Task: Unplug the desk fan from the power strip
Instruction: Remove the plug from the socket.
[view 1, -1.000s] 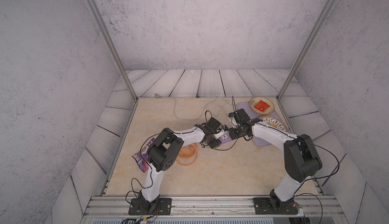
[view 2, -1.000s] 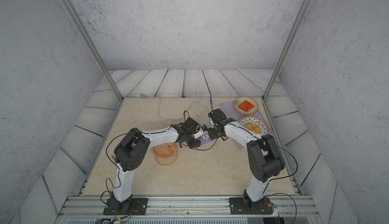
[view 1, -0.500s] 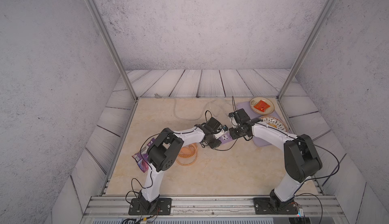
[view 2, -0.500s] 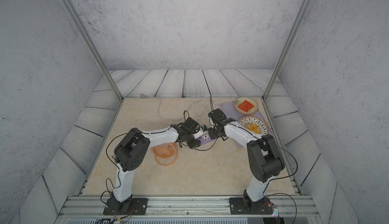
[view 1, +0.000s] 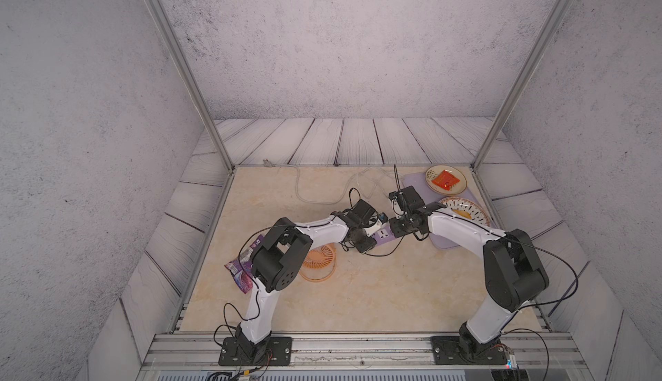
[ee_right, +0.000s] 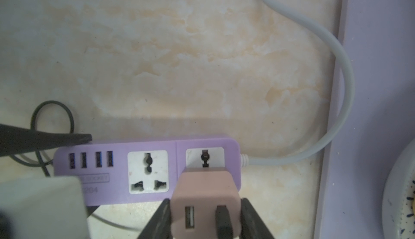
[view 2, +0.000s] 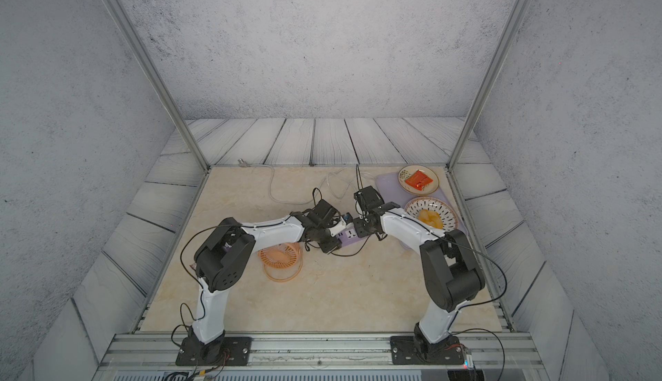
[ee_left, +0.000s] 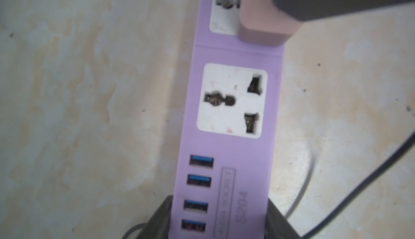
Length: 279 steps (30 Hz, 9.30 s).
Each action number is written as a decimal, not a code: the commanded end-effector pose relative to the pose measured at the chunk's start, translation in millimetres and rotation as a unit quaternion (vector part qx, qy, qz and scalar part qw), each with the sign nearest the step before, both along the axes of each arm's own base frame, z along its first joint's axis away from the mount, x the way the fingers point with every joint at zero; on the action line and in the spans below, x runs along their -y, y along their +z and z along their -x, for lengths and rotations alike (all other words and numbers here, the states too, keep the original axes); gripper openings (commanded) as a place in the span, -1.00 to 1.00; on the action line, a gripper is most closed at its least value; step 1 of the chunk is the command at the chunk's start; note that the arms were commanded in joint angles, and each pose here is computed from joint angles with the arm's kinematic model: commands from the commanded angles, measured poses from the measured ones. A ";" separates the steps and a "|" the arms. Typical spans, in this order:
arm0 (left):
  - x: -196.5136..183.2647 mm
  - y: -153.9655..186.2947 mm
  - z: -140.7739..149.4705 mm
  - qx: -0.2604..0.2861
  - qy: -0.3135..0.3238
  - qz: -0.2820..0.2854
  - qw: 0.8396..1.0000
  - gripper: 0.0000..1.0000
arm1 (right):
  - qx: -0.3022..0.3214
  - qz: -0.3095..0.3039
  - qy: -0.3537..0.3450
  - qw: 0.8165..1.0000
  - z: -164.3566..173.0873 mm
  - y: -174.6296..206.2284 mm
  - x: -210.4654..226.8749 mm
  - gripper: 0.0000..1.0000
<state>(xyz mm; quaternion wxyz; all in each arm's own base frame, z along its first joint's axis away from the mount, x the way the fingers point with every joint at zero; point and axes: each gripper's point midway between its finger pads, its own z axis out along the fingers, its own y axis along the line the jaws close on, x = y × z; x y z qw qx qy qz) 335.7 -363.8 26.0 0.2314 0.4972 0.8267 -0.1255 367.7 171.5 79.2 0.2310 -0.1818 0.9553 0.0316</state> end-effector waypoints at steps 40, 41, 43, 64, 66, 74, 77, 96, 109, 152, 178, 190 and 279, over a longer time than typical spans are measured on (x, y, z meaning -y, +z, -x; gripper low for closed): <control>-8.6 -5.9 1.1 0.000 0.005 -0.013 1.000 -0.45 | -0.006 -0.050 -0.028 0.998 16.1 9.6 1.7 -0.52; -8.3 -5.5 0.7 0.000 0.005 -0.012 1.000 -0.45 | -0.004 -0.049 -0.021 0.999 18.0 11.3 -2.3 -0.52; -8.6 -6.3 0.9 0.000 0.005 -0.013 1.000 -0.46 | 0.000 -0.051 -0.009 0.999 21.1 15.2 -10.7 -0.52; -12.2 -5.4 2.1 0.003 0.006 -0.018 1.000 -0.67 | -0.017 -0.053 -0.067 0.996 15.6 7.5 12.8 -0.53; -11.8 -5.0 1.6 0.003 0.007 -0.017 1.000 -0.71 | -0.020 -0.055 -0.067 0.996 16.2 5.3 11.9 -0.53; -11.6 -7.4 1.8 0.001 0.006 -0.019 1.000 -0.81 | -0.010 -0.051 -0.048 0.997 21.0 5.6 3.6 -0.57; -10.9 -7.7 1.5 0.000 0.007 -0.018 1.000 -0.82 | 0.000 -0.051 -0.038 0.998 22.1 10.3 -1.3 -0.57; -12.9 -8.7 1.6 0.001 0.011 -0.019 1.000 -0.90 | -0.013 -0.055 -0.077 0.995 19.0 7.7 11.1 -0.64; -9.4 -8.4 -0.5 0.001 0.013 -0.014 1.000 -0.93 | 0.005 -0.026 -0.026 0.999 24.8 8.7 -4.6 -0.65; -9.2 -7.6 -1.4 0.007 0.023 -0.005 1.000 -1.00 | 0.010 -0.087 -0.066 0.994 26.8 21.7 -6.9 -0.74; -8.4 -4.0 1.9 0.007 0.009 -0.002 1.000 -1.00 | 0.009 -0.074 -0.062 0.995 13.6 6.2 -3.3 0.03; -5.8 -3.0 1.2 0.008 0.008 0.004 1.000 -1.00 | 0.030 -0.040 -0.046 0.998 7.9 2.6 4.4 0.04; -2.9 -6.4 5.9 0.010 -0.005 0.019 1.000 -1.00 | 0.073 -0.108 -0.066 0.989 17.3 11.7 2.4 -0.63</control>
